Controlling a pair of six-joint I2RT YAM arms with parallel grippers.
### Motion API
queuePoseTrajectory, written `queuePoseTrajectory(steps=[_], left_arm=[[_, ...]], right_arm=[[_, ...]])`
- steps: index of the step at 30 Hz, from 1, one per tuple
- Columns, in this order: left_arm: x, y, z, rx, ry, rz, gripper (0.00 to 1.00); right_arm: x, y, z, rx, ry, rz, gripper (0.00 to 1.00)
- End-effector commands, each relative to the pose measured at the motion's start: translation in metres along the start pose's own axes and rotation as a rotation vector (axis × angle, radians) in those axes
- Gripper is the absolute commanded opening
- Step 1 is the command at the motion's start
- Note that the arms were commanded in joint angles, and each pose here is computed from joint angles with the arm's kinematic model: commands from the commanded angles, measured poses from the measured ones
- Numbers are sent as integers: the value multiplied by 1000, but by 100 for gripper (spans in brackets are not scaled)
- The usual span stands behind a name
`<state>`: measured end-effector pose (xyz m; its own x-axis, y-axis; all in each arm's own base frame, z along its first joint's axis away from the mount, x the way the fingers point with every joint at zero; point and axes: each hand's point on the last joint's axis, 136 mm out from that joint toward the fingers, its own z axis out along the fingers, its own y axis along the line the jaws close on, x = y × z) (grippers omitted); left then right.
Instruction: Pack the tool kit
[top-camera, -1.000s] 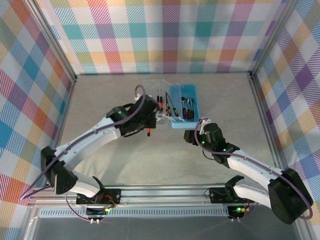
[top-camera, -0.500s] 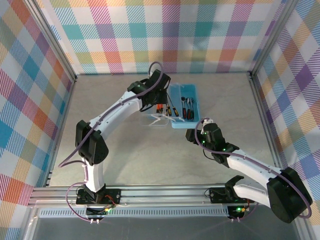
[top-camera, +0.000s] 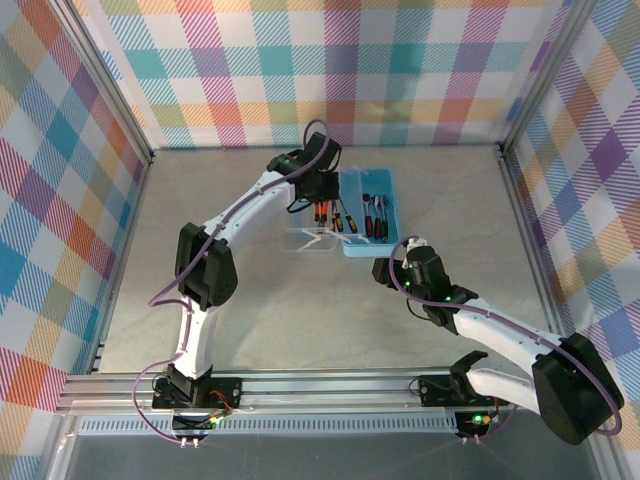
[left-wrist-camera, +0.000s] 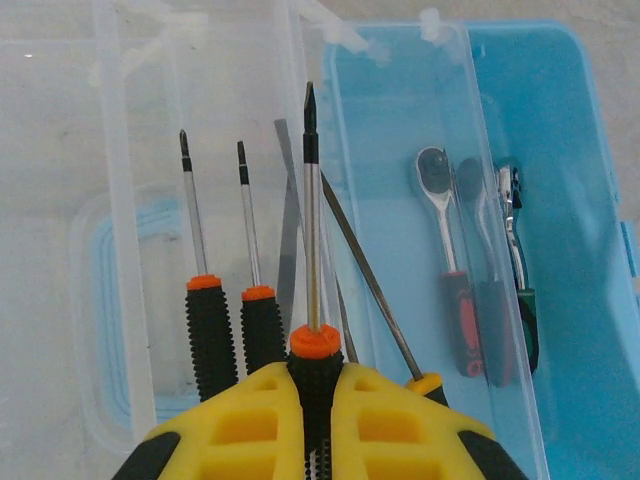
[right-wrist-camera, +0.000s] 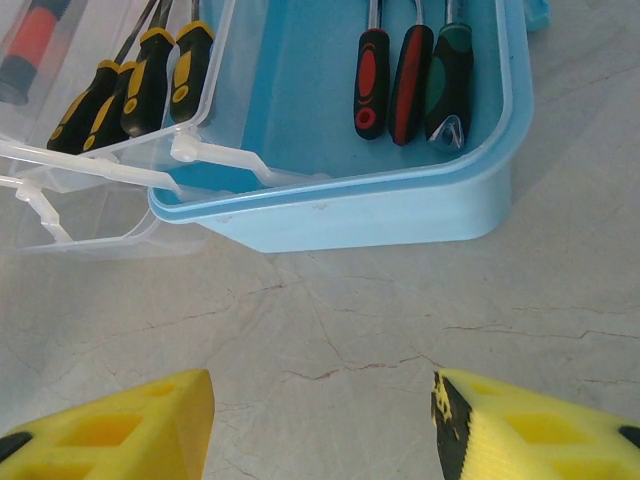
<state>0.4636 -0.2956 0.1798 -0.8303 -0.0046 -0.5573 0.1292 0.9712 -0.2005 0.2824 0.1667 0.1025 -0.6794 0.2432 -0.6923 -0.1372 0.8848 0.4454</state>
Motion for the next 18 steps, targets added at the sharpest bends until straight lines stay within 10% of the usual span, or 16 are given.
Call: queuePoseTrajectory(steps=[1,18], left_arm=[[-8,-10,-4,43,-18,-9,9],[7,0,17,37,36,-28,10]], right_arm=[[-5,0,1,8,-7,18,60],[-4,-1,3,15,1,21,60]])
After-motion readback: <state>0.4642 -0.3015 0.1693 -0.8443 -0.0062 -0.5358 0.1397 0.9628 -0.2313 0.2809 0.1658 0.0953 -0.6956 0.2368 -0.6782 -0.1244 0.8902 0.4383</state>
